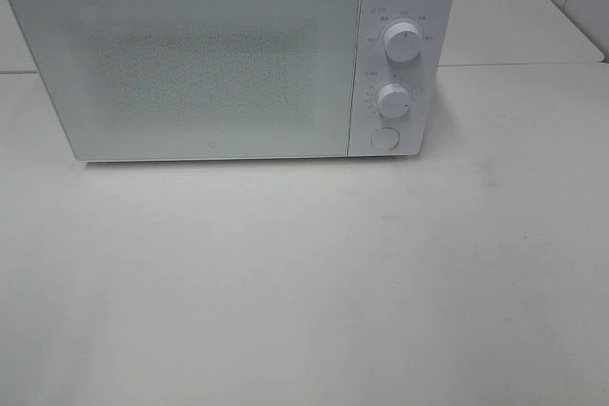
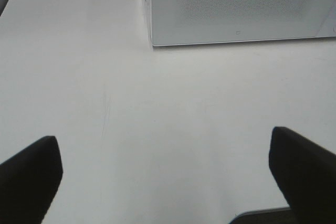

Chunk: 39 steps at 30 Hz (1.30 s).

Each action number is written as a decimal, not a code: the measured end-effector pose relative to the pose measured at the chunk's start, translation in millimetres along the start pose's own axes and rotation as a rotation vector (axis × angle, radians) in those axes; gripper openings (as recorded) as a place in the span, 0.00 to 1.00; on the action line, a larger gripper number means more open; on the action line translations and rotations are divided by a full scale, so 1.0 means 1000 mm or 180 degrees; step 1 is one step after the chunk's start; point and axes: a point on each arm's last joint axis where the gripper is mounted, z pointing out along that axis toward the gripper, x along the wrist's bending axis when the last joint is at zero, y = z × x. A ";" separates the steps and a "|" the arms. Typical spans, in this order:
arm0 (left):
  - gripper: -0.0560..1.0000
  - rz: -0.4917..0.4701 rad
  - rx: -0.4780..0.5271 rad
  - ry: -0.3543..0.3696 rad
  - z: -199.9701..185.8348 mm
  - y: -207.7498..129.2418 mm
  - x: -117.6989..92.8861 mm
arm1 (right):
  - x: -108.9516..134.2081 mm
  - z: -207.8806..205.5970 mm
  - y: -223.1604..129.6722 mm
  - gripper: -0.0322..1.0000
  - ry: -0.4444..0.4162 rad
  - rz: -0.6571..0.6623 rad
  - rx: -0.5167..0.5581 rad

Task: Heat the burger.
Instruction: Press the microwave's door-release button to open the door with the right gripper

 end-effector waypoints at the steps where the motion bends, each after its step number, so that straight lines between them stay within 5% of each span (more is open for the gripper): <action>1: 0.99 0.0000 0.0000 0.0000 0.000 0.000 0.000 | 0.000 0.000 0.000 0.73 0.0000 0.0000 0.0000; 26: 0.99 0.0001 0.0000 0.0003 0.000 0.000 0.000 | 0.000 -0.009 -0.004 0.73 -0.0162 0.0156 -0.0203; 39: 0.99 0.0001 0.0000 0.0003 0.000 0.000 0.000 | -0.002 0.006 0.045 0.73 -0.0152 0.0112 -0.0726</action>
